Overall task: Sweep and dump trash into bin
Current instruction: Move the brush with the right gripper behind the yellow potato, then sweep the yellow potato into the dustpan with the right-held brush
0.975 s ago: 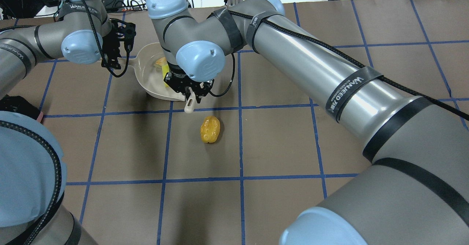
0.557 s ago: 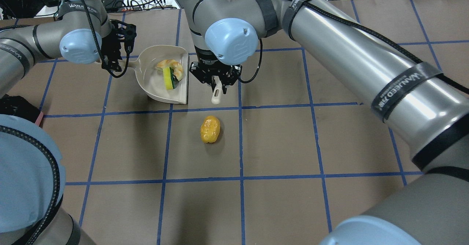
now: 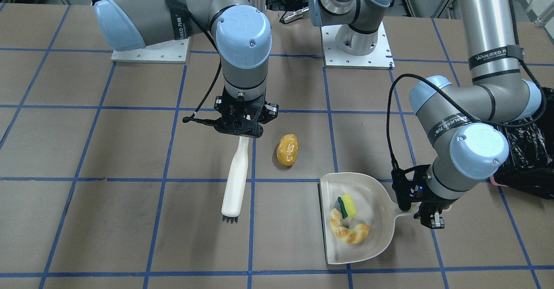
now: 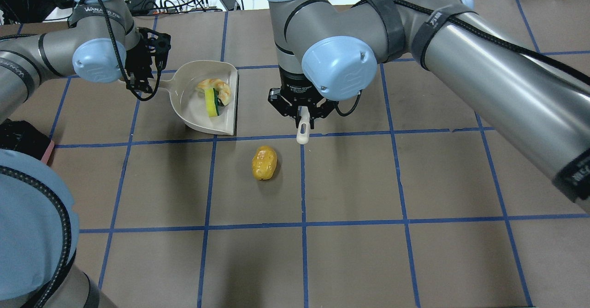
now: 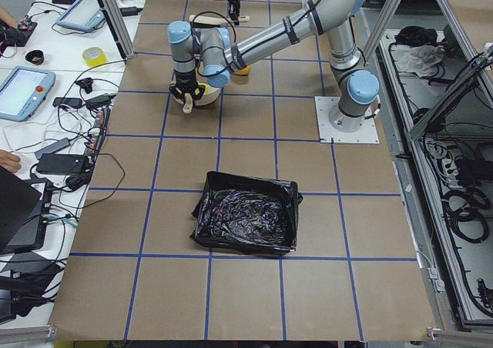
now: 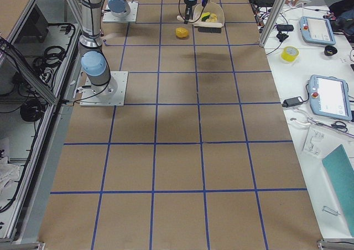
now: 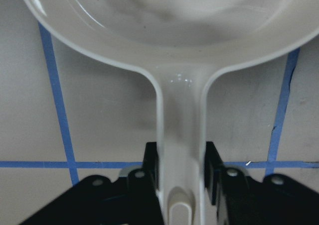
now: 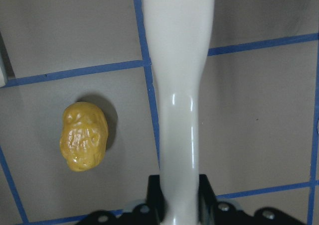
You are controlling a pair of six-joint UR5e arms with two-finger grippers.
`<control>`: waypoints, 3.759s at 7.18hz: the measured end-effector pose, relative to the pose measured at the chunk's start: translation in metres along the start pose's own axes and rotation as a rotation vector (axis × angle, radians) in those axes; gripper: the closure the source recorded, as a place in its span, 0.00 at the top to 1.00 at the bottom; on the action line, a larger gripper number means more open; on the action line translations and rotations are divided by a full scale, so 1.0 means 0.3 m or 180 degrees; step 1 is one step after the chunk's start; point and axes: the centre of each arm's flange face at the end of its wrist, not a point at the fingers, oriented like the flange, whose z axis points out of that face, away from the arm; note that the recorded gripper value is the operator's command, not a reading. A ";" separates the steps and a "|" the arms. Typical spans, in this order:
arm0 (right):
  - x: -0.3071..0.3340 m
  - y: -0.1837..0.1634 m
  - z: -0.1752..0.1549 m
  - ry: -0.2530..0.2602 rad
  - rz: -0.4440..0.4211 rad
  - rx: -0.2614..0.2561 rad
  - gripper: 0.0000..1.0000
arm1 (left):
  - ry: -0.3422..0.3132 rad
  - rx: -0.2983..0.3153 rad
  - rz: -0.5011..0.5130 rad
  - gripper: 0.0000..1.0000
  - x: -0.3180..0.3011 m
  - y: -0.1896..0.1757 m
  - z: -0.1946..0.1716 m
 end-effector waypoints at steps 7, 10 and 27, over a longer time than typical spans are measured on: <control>0.026 0.138 0.106 -0.0126 0.0344 -0.0234 0.00 | 0.0107 -0.0092 0.0202 0.00 0.427 0.020 -0.107; -0.075 0.271 0.239 -0.0276 0.0447 -0.0173 0.00 | 0.0211 0.0032 0.0020 0.00 0.520 0.114 -0.055; -0.224 0.426 0.530 -0.0394 0.0215 0.0012 0.00 | 0.0195 0.0019 0.0002 0.00 0.522 0.029 0.034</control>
